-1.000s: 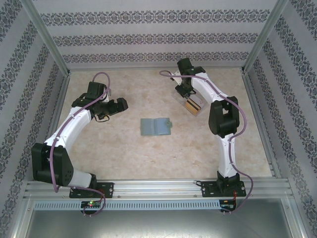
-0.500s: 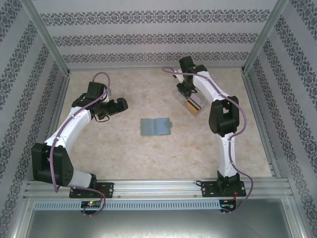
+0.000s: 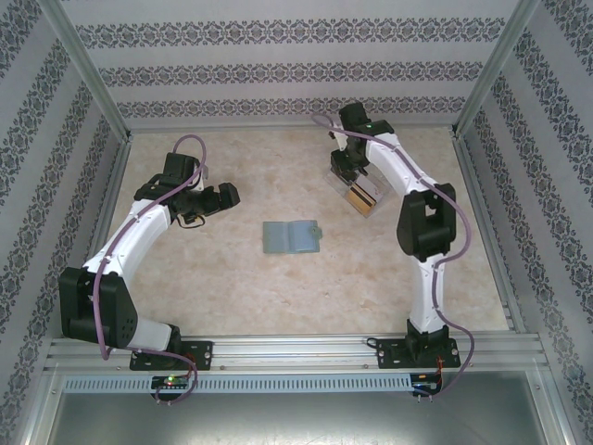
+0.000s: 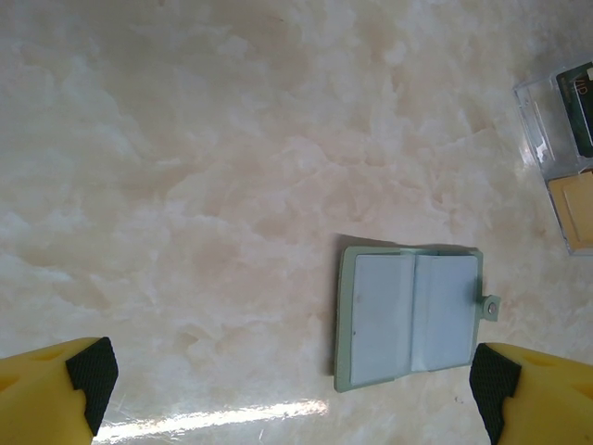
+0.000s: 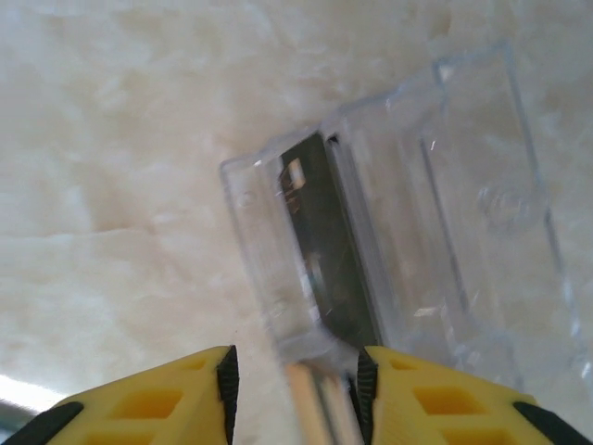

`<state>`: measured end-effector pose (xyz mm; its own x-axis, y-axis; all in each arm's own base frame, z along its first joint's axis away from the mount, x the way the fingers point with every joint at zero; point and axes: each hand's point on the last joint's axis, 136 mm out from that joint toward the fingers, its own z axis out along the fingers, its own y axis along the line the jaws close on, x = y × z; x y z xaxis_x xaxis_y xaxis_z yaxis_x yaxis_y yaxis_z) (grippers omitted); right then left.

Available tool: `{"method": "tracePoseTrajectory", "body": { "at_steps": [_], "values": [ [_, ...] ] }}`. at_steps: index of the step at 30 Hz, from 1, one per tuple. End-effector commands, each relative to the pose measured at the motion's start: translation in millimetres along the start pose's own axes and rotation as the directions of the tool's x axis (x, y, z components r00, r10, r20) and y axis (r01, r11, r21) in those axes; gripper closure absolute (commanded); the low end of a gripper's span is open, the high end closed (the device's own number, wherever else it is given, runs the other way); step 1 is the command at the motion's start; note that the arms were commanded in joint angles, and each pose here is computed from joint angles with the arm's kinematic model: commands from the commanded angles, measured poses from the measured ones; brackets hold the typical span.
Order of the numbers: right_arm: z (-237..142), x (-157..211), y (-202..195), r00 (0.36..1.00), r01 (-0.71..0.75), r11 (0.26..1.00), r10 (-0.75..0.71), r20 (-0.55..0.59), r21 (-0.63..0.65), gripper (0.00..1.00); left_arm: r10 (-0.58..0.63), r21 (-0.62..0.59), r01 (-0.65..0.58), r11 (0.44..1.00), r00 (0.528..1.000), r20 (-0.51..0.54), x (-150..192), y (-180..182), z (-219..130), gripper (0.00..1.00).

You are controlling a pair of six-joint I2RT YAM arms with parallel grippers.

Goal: Take the credit cards out of the card holder

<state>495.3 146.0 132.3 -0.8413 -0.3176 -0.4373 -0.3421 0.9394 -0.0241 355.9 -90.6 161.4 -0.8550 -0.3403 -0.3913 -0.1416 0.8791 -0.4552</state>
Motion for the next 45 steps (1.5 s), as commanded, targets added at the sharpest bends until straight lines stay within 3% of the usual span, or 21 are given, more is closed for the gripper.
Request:
{"method": "tracePoseTrajectory", "body": {
  "at_steps": [1,6,10,17,26,34,45],
  "values": [
    [-40.5,-0.8,33.7,0.981,-0.164,0.978,0.176,0.085,-0.133,0.56,0.003,0.022,-0.002,1.000,1.000,-0.029,5.7,1.9,5.3,0.00],
    [-47.0,42.7,85.3,0.964,-0.245,0.951,0.259,0.055,-0.187,0.51,0.003,0.088,0.003,0.996,0.998,-0.066,11.2,-8.7,11.0,0.02],
    [-39.9,90.8,116.5,0.945,-0.325,0.926,0.325,-0.030,-0.191,0.51,0.014,0.109,-0.002,0.994,0.994,-0.109,19.8,-16.2,19.2,0.08],
    [-13.0,151.1,154.9,0.908,-0.412,0.896,0.390,-0.150,-0.165,0.54,0.035,0.140,-0.008,0.990,0.980,-0.196,39.0,-36.5,45.3,0.27],
    [16.0,156.4,164.9,0.882,-0.461,0.872,0.430,-0.191,-0.166,0.61,0.013,0.093,0.010,0.996,0.968,-0.250,71.1,-59.1,88.7,0.48],
    [29.4,162.1,164.0,0.881,-0.455,0.880,0.421,-0.216,-0.138,0.60,0.039,0.100,-0.008,0.995,0.947,-0.318,91.9,-77.1,114.4,0.63],
    [35.8,164.3,166.4,0.881,-0.450,0.882,0.413,-0.230,-0.141,0.65,0.006,0.037,0.008,0.999,0.937,-0.349,108.5,-62.1,141.5,0.69]
  ]
}}
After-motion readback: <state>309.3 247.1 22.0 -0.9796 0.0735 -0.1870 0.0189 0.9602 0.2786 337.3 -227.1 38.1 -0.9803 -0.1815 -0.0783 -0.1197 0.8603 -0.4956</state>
